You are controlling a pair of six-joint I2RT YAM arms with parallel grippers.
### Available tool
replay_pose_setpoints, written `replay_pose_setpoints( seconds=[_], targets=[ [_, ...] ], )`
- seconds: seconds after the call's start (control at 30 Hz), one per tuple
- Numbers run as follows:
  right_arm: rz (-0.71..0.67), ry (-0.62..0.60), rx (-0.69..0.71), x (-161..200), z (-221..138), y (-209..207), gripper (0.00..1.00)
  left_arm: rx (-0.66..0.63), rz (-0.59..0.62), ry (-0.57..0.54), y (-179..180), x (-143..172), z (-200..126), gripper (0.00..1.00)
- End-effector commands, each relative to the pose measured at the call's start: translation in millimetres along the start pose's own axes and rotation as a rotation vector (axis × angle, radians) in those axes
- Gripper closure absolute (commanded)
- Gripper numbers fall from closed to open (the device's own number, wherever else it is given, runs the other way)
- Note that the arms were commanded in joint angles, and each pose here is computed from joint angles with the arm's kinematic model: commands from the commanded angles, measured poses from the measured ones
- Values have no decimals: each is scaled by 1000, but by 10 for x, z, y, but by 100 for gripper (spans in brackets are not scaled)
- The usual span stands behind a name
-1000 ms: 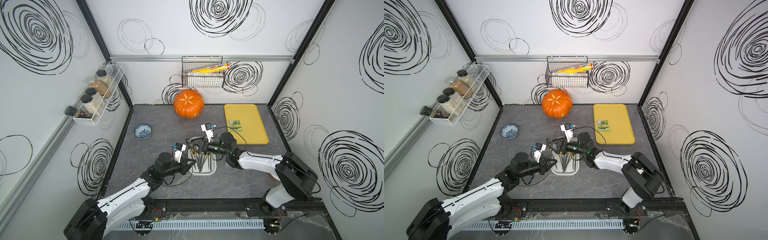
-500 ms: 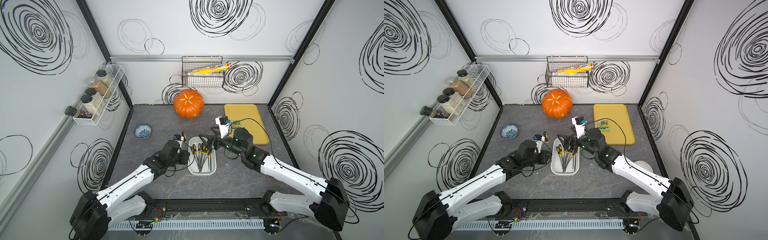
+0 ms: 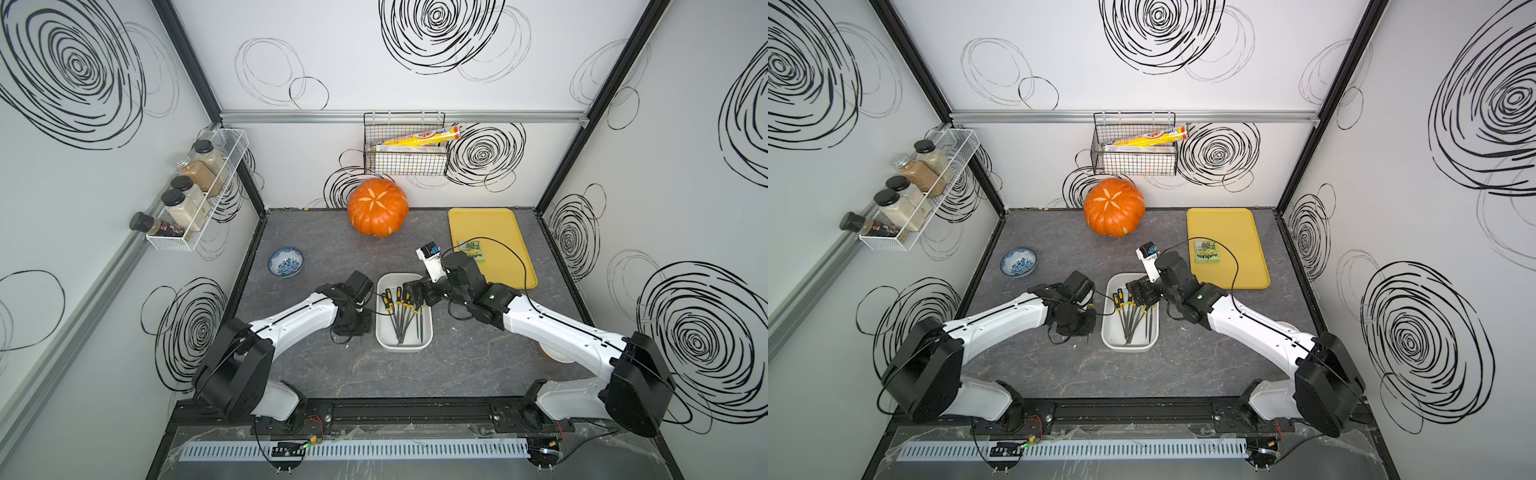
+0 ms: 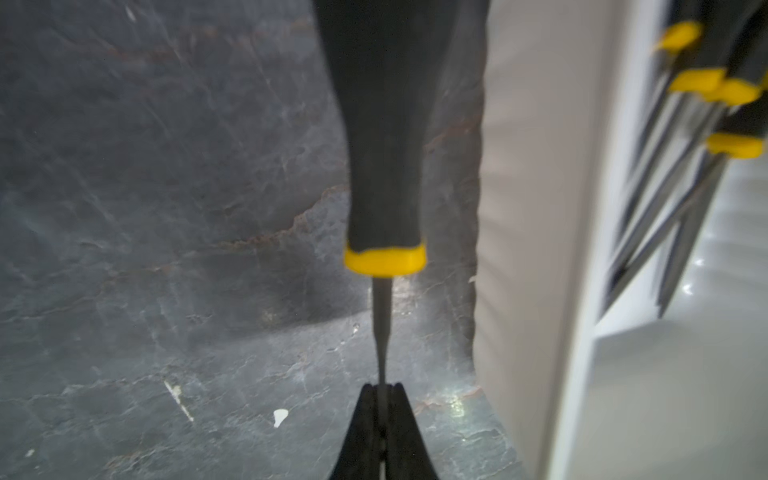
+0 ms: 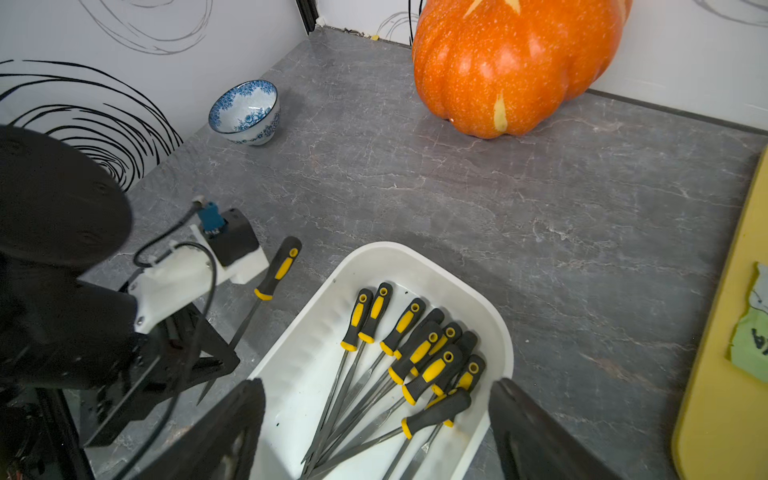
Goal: Take the file tool out of the storage box
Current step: Pick up the file tool from the storage box, then place the file tool at the center of the board.
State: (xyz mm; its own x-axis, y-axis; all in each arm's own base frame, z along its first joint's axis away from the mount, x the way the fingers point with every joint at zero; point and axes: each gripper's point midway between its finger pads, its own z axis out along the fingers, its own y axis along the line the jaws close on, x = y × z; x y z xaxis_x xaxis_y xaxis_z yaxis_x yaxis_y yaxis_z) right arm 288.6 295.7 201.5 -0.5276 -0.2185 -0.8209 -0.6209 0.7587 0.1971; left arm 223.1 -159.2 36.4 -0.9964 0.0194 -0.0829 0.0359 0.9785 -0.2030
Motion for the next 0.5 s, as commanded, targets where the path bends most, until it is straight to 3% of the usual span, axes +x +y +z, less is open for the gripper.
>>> replay_pose_setpoints(
  seconds=[0.0, 0.47],
  targets=[
    [-7, -12, 10, -5, -93, -16, 10, -6, 23, 102, 1, 108, 23, 100],
    [-5, 6, -31, 125, -106, 33, 9, -80, -23, 281, 70, 59, 247, 100]
  ],
)
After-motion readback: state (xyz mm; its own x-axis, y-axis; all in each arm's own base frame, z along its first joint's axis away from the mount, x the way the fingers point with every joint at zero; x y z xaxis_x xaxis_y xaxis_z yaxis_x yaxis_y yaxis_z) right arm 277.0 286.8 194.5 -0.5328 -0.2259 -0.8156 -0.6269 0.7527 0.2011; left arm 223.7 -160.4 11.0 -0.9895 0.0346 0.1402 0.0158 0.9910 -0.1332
